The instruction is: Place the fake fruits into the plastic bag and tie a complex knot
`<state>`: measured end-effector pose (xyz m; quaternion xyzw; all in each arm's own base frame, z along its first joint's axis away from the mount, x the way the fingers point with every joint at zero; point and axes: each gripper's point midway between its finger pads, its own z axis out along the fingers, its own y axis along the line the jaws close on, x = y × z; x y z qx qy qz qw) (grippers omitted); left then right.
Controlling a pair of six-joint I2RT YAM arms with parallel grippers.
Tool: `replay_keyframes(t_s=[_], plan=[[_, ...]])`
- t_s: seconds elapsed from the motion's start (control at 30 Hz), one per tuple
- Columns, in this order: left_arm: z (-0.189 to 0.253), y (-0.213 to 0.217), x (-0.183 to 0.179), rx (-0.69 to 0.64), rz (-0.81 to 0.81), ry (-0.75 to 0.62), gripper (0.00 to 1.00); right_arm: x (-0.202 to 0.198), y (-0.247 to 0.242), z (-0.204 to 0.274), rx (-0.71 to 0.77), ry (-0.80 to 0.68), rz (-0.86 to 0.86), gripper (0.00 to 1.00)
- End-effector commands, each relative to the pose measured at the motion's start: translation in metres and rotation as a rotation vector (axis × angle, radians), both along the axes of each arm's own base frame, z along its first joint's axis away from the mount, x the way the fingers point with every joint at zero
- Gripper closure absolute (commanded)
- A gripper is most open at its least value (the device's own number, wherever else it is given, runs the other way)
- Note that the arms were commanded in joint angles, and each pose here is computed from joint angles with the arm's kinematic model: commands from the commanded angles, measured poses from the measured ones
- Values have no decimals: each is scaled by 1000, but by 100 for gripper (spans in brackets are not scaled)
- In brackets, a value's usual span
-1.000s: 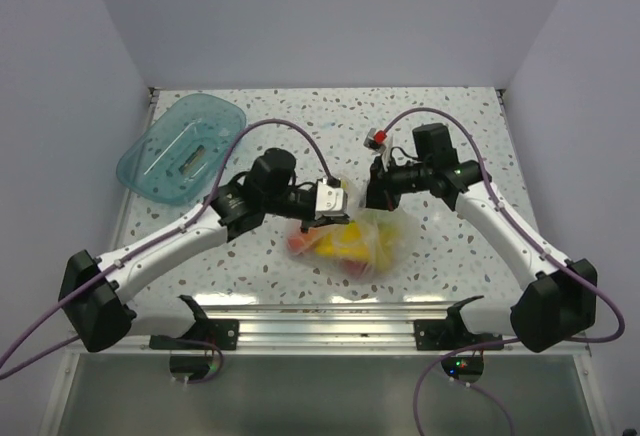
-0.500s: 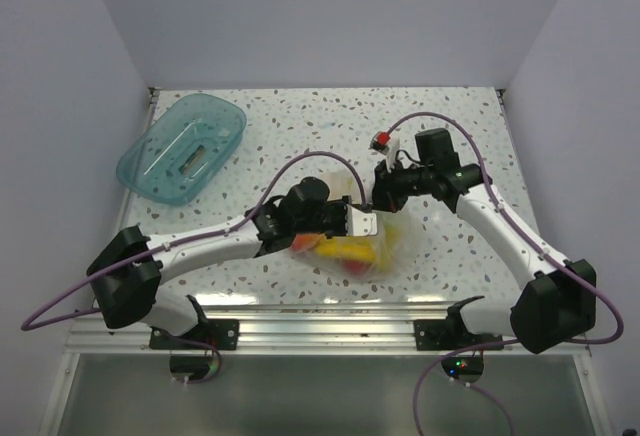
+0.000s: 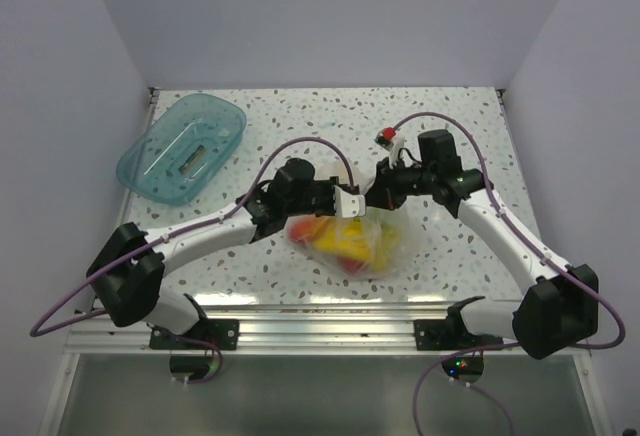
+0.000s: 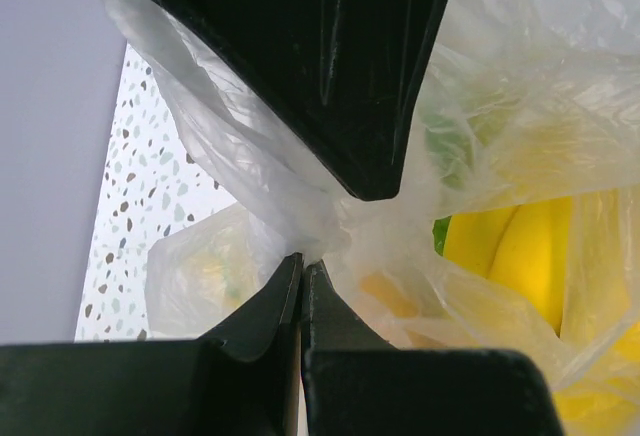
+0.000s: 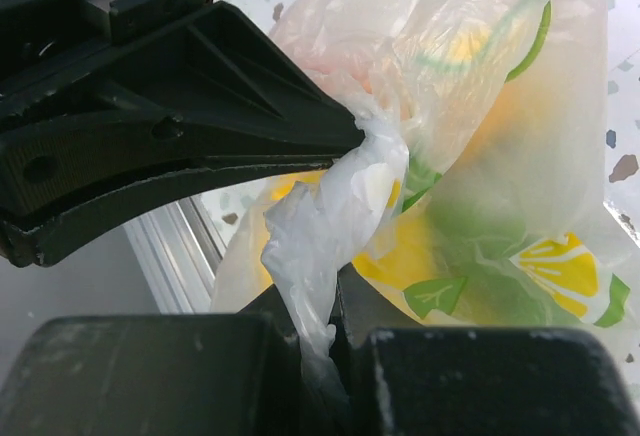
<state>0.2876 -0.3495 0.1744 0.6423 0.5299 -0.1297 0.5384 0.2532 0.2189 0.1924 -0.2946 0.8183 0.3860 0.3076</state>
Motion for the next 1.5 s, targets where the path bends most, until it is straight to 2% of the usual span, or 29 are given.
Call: replay_keyframes(t_s=[0.0, 0.07, 0.13, 0.23, 0.33, 0.43, 0.6, 0.73, 0.87, 1.1, 1.2, 1.33, 1.37, 1.4, 1.47], plan=[[-24, 27, -2, 114, -27, 98, 100, 4, 8, 53, 178, -37, -50, 100], [-7, 25, -8, 91, -66, 66, 100, 7, 5, 58, 237, 35, -127, 100], [21, 17, -9, 25, -86, 76, 100, 15, -5, 74, 308, 45, -223, 100], [46, 16, -22, 6, -135, 170, 100, 23, -20, 83, 366, 52, -347, 100], [63, 12, -43, -8, -221, 248, 100, 22, -24, 92, 416, 39, -391, 100], [38, 17, -69, 47, -251, 386, 100, 21, -24, 89, 482, 105, -445, 100], [-1, 22, -94, 86, -223, 563, 100, 23, -29, 78, 480, 129, -515, 100], [-8, 13, -116, 57, -249, 635, 100, 22, -35, 65, 490, 153, -579, 100], [-39, 6, -138, 117, -213, 674, 100, 25, -34, 67, 535, 152, -588, 100], [-93, 6, -113, 183, -28, 676, 100, 20, -32, 65, 538, 156, -558, 100], [-105, 7, -112, 191, -11, 686, 100, 15, -32, 63, 524, 151, -544, 100], [-97, -1, -88, 144, 52, 631, 100, 9, -31, 58, 465, 117, -495, 99], [-92, -2, -86, 129, 34, 634, 100, 6, -33, 51, 429, 130, -494, 86], [-78, -5, -80, 98, 23, 624, 100, 6, -36, 54, 392, 74, -473, 79], [-63, -1, -77, 82, -18, 648, 100, 2, -40, 48, 332, 57, -466, 61]])
